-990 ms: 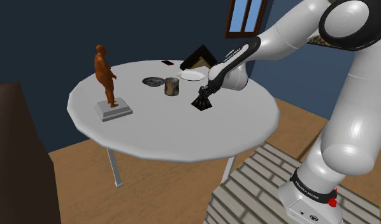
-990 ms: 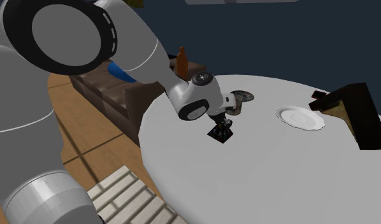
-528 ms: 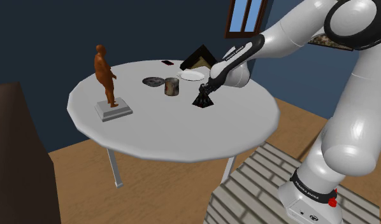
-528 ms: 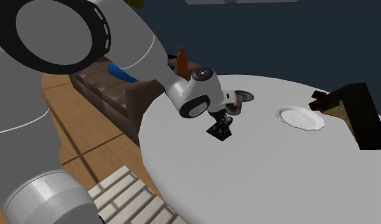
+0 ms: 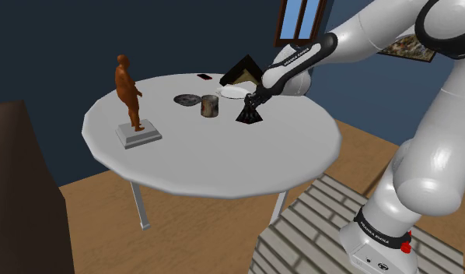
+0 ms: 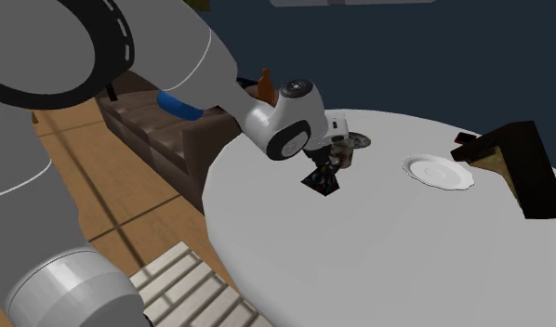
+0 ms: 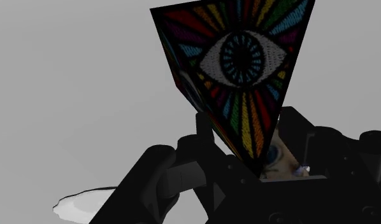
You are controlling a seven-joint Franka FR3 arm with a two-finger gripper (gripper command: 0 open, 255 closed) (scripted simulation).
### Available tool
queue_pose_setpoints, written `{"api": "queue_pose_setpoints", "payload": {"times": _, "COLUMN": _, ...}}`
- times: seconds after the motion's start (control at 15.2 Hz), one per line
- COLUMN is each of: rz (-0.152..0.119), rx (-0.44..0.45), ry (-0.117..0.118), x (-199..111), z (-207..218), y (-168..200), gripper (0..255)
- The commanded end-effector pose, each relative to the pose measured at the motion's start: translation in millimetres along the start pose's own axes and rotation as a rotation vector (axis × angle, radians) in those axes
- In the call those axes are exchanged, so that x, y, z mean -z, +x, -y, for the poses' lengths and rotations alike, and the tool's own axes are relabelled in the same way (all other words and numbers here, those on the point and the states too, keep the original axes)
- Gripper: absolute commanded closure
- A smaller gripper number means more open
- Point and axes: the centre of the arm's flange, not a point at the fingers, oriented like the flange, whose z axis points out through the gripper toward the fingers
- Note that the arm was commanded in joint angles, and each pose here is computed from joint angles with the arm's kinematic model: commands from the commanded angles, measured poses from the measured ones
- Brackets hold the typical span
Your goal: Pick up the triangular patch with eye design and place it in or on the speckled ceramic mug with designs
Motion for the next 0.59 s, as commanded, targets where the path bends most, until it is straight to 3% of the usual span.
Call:
{"api": "queue_pose_setpoints", "payload": {"times": 0.0, "rz": 0.000, "rx": 0.000, "ry": 0.000, "x": 8, "z": 1, "y": 6, "gripper": 255}}
{"api": "queue_pose_setpoints", "payload": {"times": 0.53, "rz": 0.000, "rx": 0.000, "ry": 0.000, "x": 44, "z": 4, "y": 28, "gripper": 255}}
